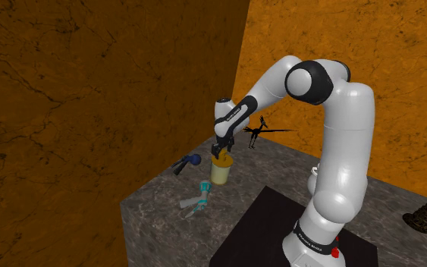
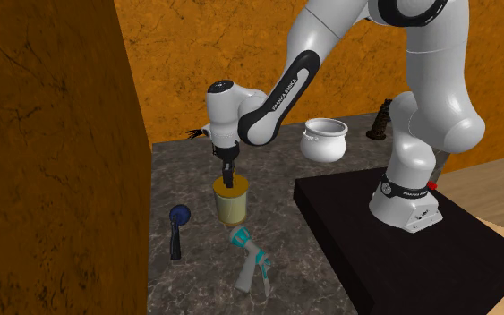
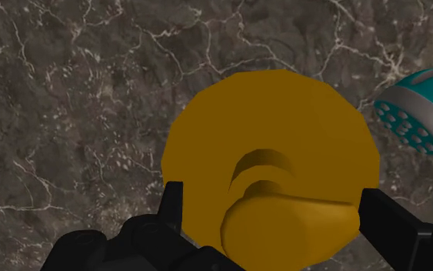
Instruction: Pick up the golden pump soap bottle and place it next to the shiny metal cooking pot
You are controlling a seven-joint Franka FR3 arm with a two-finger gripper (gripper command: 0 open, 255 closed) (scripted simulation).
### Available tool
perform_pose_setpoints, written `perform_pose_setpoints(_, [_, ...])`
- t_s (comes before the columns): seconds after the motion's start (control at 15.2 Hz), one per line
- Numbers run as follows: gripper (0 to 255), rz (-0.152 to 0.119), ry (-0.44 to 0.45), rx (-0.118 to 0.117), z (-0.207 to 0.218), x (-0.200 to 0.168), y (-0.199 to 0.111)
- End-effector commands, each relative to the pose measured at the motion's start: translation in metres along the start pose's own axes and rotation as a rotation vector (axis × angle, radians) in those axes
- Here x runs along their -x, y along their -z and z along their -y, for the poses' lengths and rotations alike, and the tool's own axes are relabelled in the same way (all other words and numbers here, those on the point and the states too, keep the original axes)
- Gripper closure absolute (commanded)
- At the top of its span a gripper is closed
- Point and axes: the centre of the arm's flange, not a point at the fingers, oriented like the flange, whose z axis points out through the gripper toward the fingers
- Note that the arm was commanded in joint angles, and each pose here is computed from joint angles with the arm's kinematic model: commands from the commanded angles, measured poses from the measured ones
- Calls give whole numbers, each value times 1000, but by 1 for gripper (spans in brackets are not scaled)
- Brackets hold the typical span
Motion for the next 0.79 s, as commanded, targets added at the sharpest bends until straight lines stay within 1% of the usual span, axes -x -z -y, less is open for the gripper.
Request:
perform_pose_setpoints(0.0, [255,0,0,0,0,0,0])
perform_pose_setpoints(0.59, [255,0,0,0,0,0,0])
perform_pose_setpoints(0.73, [255,0,0,0,-2,0,10])
